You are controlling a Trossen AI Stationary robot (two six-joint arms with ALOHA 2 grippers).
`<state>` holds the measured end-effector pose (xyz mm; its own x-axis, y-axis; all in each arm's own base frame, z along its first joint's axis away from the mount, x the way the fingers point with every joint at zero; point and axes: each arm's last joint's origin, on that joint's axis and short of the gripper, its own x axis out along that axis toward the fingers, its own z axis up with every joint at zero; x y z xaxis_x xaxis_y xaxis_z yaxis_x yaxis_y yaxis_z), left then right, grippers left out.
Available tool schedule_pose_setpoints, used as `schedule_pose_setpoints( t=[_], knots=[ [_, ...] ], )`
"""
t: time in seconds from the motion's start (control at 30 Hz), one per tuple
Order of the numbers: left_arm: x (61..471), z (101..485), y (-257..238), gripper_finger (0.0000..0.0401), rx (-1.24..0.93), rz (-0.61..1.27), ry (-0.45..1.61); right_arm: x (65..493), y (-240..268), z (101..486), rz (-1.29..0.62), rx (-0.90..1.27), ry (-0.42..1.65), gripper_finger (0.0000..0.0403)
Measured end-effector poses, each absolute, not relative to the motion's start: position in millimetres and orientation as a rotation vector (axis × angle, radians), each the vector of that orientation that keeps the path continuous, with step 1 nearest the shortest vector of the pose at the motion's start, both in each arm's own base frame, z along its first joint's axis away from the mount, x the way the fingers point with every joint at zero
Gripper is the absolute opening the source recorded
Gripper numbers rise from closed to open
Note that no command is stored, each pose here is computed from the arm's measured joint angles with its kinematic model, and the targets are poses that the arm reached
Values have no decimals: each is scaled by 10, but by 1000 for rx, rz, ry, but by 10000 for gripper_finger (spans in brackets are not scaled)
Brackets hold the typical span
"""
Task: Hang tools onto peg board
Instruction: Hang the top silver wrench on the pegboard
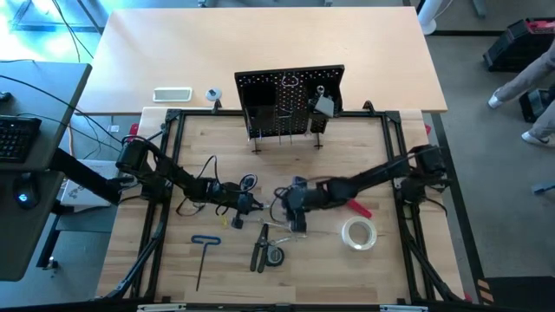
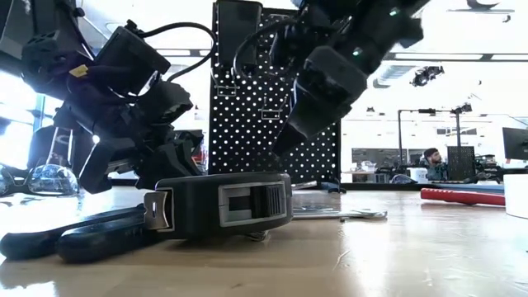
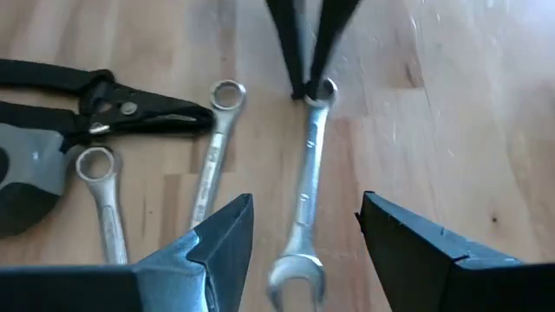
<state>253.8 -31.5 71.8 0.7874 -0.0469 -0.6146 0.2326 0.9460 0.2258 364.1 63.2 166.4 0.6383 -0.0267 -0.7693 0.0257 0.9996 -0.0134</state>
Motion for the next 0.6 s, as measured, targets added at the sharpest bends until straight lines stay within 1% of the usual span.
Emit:
schedule_pose_setpoints(
  t=[0.17,0.3,0.5,0.6],
  knots=[
    [2537,717,-316,25,305,-156,649,3691,456,1609,6,92,917,209],
    [2538,717,-317,25,305,-157,647,3731,434,1447,42,127,955,209],
    [2538,717,-317,25,308,-159,647,3746,447,1208,14,106,1023,207],
    [2538,717,-318,25,307,-163,646,3753,452,1176,1,90,1027,189]
  ],
)
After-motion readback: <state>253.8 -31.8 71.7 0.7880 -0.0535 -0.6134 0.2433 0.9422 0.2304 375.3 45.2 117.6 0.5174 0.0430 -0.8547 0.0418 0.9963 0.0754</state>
